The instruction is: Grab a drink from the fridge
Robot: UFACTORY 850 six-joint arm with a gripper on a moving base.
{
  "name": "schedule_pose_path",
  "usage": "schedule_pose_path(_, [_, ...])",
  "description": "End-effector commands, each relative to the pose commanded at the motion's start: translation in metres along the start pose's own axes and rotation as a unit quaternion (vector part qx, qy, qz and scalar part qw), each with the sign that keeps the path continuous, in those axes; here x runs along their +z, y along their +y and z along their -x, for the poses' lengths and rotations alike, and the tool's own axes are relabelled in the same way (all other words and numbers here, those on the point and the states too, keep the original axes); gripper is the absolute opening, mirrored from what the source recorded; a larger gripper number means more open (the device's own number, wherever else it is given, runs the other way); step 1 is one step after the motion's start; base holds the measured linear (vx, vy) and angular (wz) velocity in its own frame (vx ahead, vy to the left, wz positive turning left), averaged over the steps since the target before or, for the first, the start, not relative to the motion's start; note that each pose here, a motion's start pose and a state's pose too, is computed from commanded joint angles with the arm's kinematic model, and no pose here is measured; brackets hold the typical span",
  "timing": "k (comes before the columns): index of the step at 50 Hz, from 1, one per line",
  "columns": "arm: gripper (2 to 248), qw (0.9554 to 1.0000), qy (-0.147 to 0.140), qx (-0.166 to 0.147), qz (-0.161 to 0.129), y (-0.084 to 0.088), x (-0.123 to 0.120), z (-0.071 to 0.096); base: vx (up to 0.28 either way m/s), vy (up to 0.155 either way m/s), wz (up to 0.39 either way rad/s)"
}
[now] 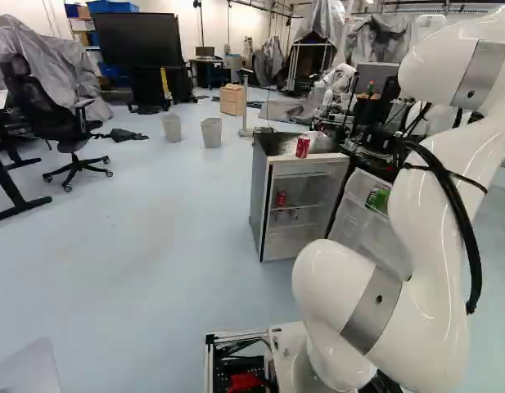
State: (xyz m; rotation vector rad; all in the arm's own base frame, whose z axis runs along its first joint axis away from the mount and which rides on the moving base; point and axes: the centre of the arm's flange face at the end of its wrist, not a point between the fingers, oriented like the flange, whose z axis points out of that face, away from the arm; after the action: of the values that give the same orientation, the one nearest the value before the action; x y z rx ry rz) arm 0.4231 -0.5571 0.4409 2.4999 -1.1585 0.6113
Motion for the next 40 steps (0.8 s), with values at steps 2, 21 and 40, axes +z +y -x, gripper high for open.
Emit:
schedule_pose_path(2, [247, 1.0, -0.002, 0.0, 0.0, 0.0, 0.002, 0.001, 0.0, 0.0, 0.0])
schedule_pose_path(21, [247, 1.0, -0.007, 0.0, 0.0, 0.001, 0.005, 0.004, 0.0, 0.0, 0.0])
schedule_pose_path(40, [247, 0.9999, -0.014, 0.001, 0.001, 0.002, -0.002, 0.016, 0.0, 0.0, 0.0])
